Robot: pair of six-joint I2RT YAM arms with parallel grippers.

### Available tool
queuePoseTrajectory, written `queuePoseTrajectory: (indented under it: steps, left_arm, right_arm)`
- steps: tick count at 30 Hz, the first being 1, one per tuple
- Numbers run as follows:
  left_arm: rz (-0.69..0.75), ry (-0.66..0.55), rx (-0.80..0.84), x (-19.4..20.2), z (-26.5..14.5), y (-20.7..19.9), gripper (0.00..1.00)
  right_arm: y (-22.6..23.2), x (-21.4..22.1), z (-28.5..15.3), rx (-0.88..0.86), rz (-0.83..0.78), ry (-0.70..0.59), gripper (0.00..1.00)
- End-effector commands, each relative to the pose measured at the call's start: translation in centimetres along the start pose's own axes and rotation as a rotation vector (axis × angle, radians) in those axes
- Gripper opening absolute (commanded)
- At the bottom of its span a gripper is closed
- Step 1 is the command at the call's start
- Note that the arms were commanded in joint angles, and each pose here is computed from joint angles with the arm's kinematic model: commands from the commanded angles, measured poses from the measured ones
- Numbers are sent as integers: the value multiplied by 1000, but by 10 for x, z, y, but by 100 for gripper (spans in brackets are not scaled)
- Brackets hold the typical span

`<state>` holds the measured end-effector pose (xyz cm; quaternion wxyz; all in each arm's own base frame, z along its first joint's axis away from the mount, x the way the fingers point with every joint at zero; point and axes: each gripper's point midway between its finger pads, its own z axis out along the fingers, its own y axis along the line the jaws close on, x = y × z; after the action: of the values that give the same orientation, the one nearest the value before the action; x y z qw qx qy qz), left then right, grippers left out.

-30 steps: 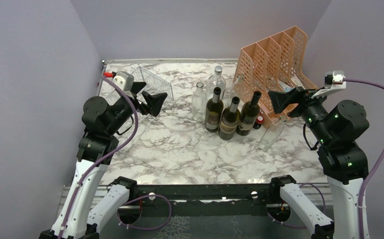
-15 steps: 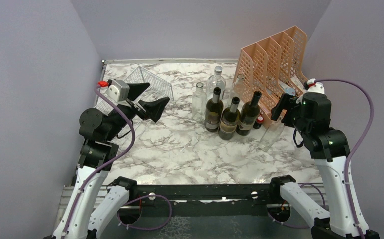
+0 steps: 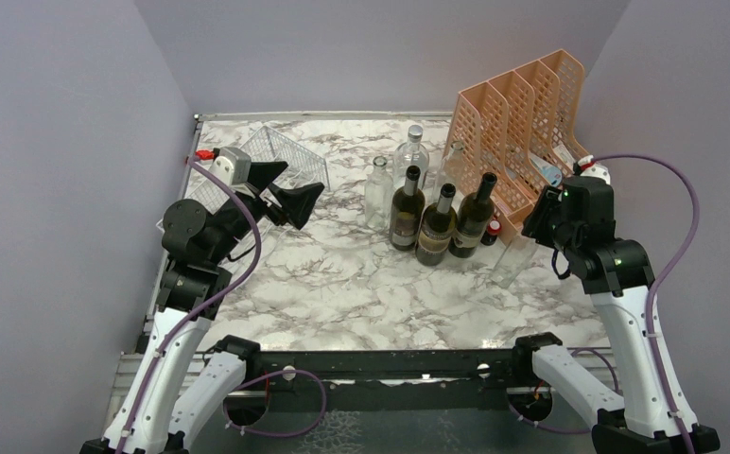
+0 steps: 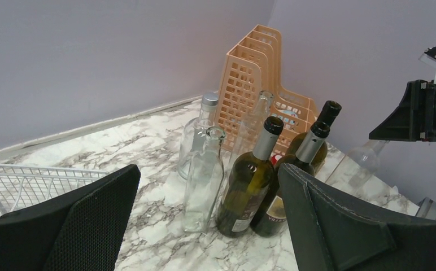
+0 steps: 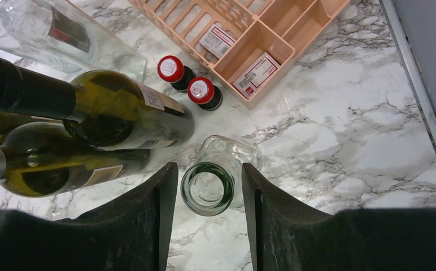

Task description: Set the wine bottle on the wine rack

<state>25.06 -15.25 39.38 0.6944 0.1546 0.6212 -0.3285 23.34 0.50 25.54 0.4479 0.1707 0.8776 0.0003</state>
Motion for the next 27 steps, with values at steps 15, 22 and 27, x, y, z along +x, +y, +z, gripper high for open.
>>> queuePoseTrajectory:
  steps: [15, 22, 27]
  left_arm:
    - [11, -31, -72, 4, 4, 18, 99]
    - [-1, -15, -52, 11, 7, 17, 99]
    - [-18, -2, -53, 16, 8, 18, 99]
  right_arm:
    - [-12, -2, 15, 77, 56, -63, 18]
    - [10, -20, -1, -72, -71, -86, 3]
    - [44, -20, -18, -282, -156, -54, 1]
